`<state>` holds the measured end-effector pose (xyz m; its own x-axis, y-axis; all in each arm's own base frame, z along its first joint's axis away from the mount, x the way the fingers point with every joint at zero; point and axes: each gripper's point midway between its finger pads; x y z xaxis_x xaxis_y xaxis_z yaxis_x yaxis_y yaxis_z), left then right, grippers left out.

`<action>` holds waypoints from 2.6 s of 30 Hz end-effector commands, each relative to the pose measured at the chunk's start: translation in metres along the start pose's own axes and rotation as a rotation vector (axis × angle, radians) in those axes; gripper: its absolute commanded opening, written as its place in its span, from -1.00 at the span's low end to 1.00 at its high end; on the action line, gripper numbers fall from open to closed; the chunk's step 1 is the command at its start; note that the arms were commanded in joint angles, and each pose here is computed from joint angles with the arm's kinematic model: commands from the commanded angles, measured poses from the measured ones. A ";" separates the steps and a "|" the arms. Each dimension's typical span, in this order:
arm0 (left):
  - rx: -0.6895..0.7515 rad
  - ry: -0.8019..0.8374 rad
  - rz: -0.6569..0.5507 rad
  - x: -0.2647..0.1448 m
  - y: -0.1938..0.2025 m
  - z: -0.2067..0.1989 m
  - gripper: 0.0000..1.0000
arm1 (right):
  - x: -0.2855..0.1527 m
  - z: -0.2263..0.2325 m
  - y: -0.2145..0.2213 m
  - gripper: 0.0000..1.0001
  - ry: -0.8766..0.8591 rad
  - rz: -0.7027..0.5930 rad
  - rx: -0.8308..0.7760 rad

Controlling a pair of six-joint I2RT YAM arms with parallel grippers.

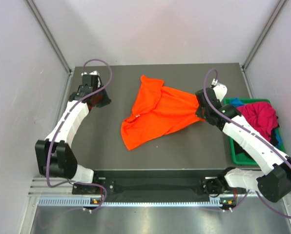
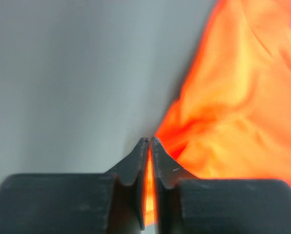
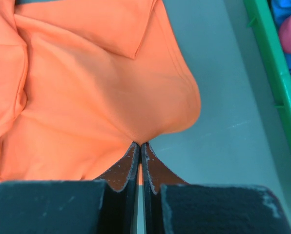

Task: Fold and stack the t-shirts
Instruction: Flatten the tshirt out

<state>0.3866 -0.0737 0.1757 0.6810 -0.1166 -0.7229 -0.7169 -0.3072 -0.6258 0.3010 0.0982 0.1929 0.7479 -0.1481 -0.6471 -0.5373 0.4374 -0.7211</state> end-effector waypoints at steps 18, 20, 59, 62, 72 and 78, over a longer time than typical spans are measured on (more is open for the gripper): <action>0.181 0.096 0.277 0.024 0.157 -0.021 0.07 | 0.005 0.004 0.019 -1.00 -0.080 0.038 0.008; 0.178 0.083 0.297 0.031 0.164 -0.018 0.01 | 0.008 0.006 0.019 -1.00 -0.081 0.040 0.007; 0.022 0.053 0.077 0.098 -0.026 -0.045 -1.00 | 0.074 0.006 0.004 -1.00 0.050 0.051 -0.063; 0.046 -0.003 0.147 0.124 -0.014 -0.033 -0.85 | 0.085 0.002 0.014 -1.00 0.081 0.086 -0.093; 0.088 -0.136 0.070 0.048 -0.023 -0.006 0.08 | 0.087 0.002 0.027 -1.00 0.051 0.137 -0.092; 0.037 0.042 0.137 0.010 0.033 -0.018 0.04 | 0.078 -0.001 0.032 -1.00 0.024 0.148 -0.073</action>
<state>0.3992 -0.0878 0.1501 0.5904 -0.0896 -0.8021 -0.7950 -0.2361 -0.5588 0.3390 0.0965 0.1018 0.6029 -0.1462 -0.7843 -0.7033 0.3667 -0.6090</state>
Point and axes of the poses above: each gripper's point midway between its finger pads, its own x axis out along the fingers, its own z axis along the line the jaws close on, y = z × x, and after that the axes turned 5 degrees about x, right-handed
